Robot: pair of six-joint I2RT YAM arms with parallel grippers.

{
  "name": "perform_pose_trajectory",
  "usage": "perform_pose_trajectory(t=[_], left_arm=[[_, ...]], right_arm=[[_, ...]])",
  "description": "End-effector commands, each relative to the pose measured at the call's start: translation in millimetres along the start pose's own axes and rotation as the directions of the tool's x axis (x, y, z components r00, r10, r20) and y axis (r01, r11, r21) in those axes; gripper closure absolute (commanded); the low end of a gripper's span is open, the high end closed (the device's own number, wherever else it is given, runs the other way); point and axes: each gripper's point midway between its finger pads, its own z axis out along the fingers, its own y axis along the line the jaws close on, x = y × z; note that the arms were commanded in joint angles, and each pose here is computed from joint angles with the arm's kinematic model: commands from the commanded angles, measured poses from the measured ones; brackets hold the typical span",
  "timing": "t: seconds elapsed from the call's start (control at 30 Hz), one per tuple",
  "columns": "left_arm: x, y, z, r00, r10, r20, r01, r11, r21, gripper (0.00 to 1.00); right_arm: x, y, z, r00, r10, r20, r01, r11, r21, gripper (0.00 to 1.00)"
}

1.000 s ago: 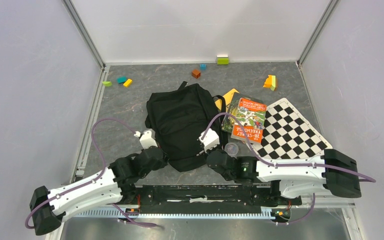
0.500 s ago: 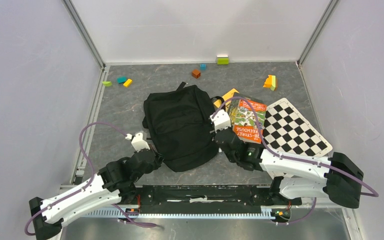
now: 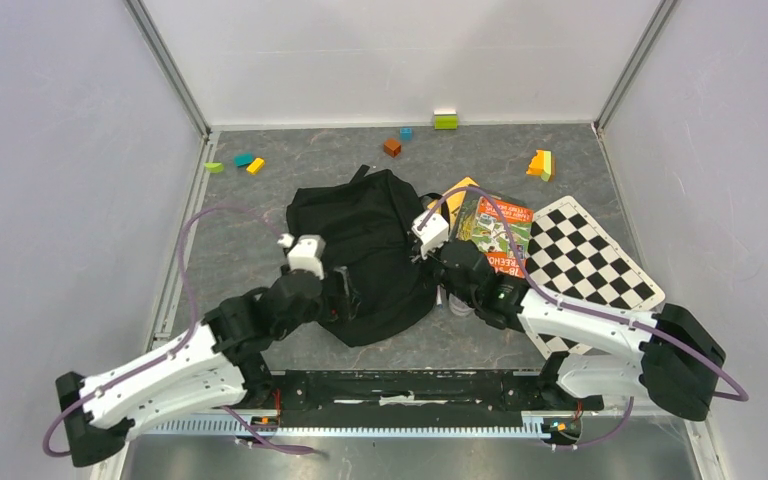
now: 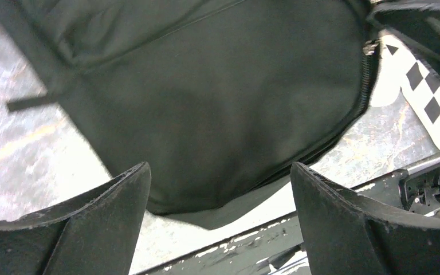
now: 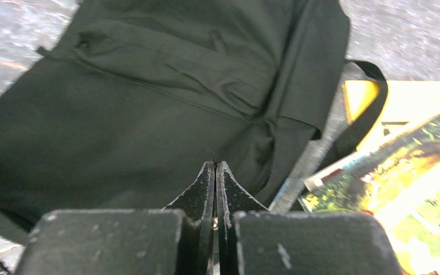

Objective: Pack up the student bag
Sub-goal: Unzip the student bag at the center of the board.

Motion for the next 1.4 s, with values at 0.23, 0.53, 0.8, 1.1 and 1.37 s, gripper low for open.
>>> perform_pose_trajectory(t=[0.23,0.53,0.8,1.1,1.37], left_arm=[[-6.1,-104.3,58.9,0.955,0.298,-0.015,-0.279,0.911,0.305,0.04],[19.1,-105.6,76.1,0.954,0.295,-0.053,-0.26,0.902,0.345,0.05],[16.9,-98.3,77.0,0.966,0.26,-0.003,-0.244,0.911,0.332,0.07],[11.0,-92.9,78.9,0.973,0.23,0.006,-0.222,0.932,0.286,0.06],[30.9,-106.2,88.5,0.957,0.287,-0.041,-0.252,0.894,0.371,0.06]], right_arm=[[-5.7,11.4,-13.4,0.992,0.097,0.085,-0.09,0.992,-0.083,1.0],[0.4,4.3,-23.9,0.99,0.108,0.09,-0.102,0.993,-0.063,1.0],[7.0,2.0,-26.4,0.99,0.11,0.083,-0.105,0.993,-0.056,1.0],[13.1,4.3,-27.3,0.989,0.129,0.073,-0.125,0.99,-0.067,1.0],[14.5,4.0,-28.3,0.987,0.14,0.073,-0.135,0.989,-0.066,1.0]])
